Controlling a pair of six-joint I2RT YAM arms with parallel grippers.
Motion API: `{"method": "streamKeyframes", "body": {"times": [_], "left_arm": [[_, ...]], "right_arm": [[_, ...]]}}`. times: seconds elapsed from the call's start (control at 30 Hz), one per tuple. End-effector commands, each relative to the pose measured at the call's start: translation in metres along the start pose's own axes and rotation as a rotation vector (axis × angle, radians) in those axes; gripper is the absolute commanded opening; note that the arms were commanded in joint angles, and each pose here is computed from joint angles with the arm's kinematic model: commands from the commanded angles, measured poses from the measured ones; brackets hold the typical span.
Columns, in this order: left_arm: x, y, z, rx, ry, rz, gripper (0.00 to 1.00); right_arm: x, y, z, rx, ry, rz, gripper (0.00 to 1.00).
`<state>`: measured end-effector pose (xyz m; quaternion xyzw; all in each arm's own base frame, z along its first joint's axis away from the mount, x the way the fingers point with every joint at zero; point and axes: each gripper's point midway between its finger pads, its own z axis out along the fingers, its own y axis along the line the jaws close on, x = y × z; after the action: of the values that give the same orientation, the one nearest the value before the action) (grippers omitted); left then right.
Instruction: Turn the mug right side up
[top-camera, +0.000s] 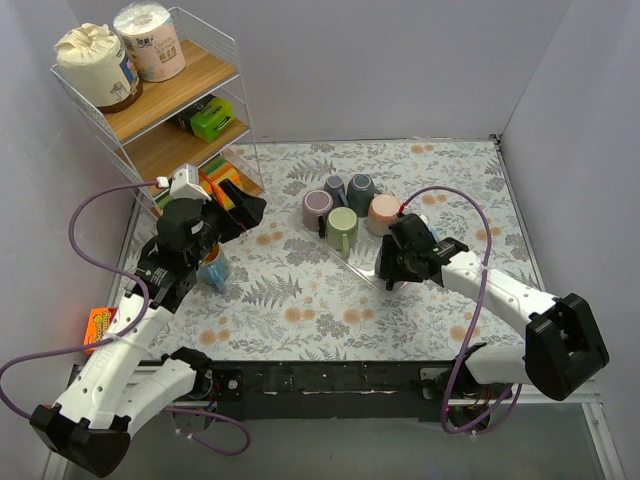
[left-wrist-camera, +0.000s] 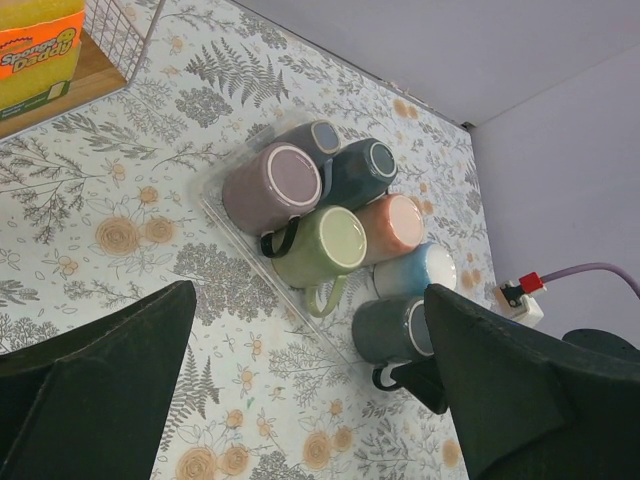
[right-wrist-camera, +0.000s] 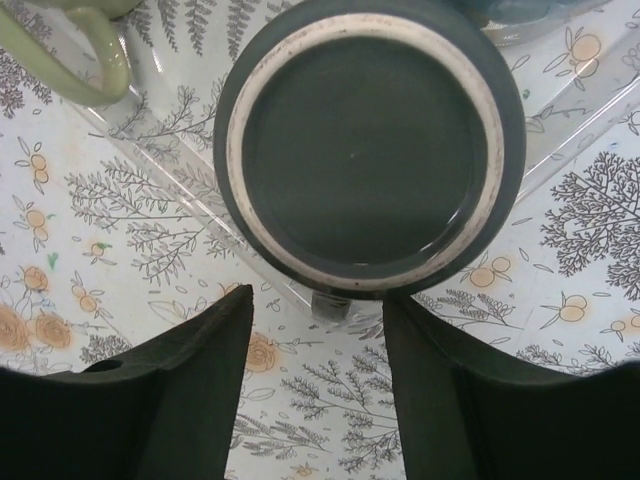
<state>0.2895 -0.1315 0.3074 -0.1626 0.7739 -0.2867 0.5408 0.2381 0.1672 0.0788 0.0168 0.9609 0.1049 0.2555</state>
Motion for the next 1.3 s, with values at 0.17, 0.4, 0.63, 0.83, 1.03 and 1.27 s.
{"method": "streamKeyframes", "body": {"times": [0.17,0.4,0.63,0.83,1.03,1.27], "left_arm": [[-0.002,-0.014,0.002,0.052,0.015,-0.024,0.98],[0.005,-0.013,0.010,0.031,0.051,-0.047,0.98],[0.005,-0.011,0.015,0.007,0.059,-0.047,0.98],[0.004,-0.009,0.014,-0.003,0.054,-0.047,0.98],[0.008,-0.006,0.015,-0.011,0.067,-0.046,0.98],[0.018,-0.012,0.021,0.020,0.113,-0.066,0.98]], "right_arm": [[-0.011,-0.003,0.021,0.043,-0.071,0.021,0.55],[-0.011,-0.005,0.023,0.057,-0.069,0.009,0.39],[-0.015,-0.004,0.021,0.049,-0.077,-0.015,0.08],[-0.019,0.002,0.017,0.023,-0.087,-0.021,0.01],[-0.035,0.025,-0.006,-0.098,-0.139,-0.020,0.01],[-0.066,0.060,-0.055,-0.273,-0.228,0.001,0.01]]}}
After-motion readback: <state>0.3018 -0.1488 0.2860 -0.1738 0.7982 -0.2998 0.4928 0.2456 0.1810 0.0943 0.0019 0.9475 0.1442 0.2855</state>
